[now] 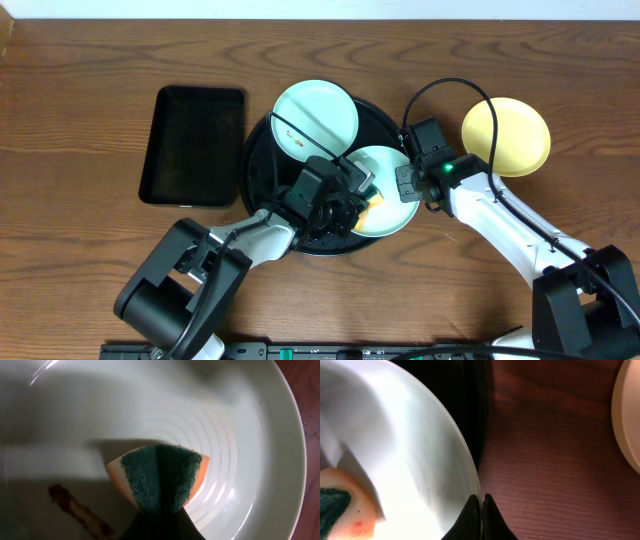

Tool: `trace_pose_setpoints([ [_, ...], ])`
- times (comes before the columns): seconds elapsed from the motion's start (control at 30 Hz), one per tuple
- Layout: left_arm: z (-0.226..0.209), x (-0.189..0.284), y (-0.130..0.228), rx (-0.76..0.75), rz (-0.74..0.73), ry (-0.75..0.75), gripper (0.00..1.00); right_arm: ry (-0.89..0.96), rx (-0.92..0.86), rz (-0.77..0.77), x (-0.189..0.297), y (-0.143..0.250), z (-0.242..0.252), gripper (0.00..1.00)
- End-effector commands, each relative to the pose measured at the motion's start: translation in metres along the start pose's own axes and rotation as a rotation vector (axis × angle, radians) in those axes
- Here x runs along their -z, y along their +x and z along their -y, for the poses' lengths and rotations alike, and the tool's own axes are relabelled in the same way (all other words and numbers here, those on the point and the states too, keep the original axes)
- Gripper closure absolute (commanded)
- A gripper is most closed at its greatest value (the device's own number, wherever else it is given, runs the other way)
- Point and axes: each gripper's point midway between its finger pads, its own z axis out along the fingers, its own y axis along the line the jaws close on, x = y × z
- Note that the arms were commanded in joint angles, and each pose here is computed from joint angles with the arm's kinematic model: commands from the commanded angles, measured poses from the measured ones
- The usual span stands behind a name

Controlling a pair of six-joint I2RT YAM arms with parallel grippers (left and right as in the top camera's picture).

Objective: Clean dirty plates on tray and stack at the side
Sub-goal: 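Scrub the held green plate with the sponge in the left gripper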

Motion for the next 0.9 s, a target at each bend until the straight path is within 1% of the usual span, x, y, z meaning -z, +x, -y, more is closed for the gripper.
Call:
trace_pose_setpoints([
  [0.0, -0.014, -0.007, 0.008, -0.054, -0.025, -0.062, 0.93, 0.018, 0.009, -0.013, -0.004, 0.003, 0.004, 0.99],
  [0.13, -0.017, -0.006, 0.004, -0.069, -0.008, -0.068, 0.93, 0.019, 0.010, -0.017, -0.003, 0.004, 0.004, 0.99],
  [0.33, -0.029, -0.004, 0.000, -0.078, 0.008, -0.126, 0.92, 0.021, 0.011, -0.024, -0.003, 0.006, 0.005, 0.99],
  [0.53, -0.030, -0.004, 0.000, -0.089, 0.007, -0.128, 0.92, 0.021, 0.012, -0.028, -0.003, 0.007, 0.005, 0.99],
  [0.7, -0.030, -0.004, -0.004, -0.151, 0.019, -0.130, 0.92, 0.022, 0.012, -0.029, -0.003, 0.007, 0.005, 0.99],
  [0.87, -0.031, -0.005, -0.006, -0.161, 0.028, -0.129, 0.92, 0.023, 0.013, -0.033, -0.003, 0.008, 0.005, 0.99],
])
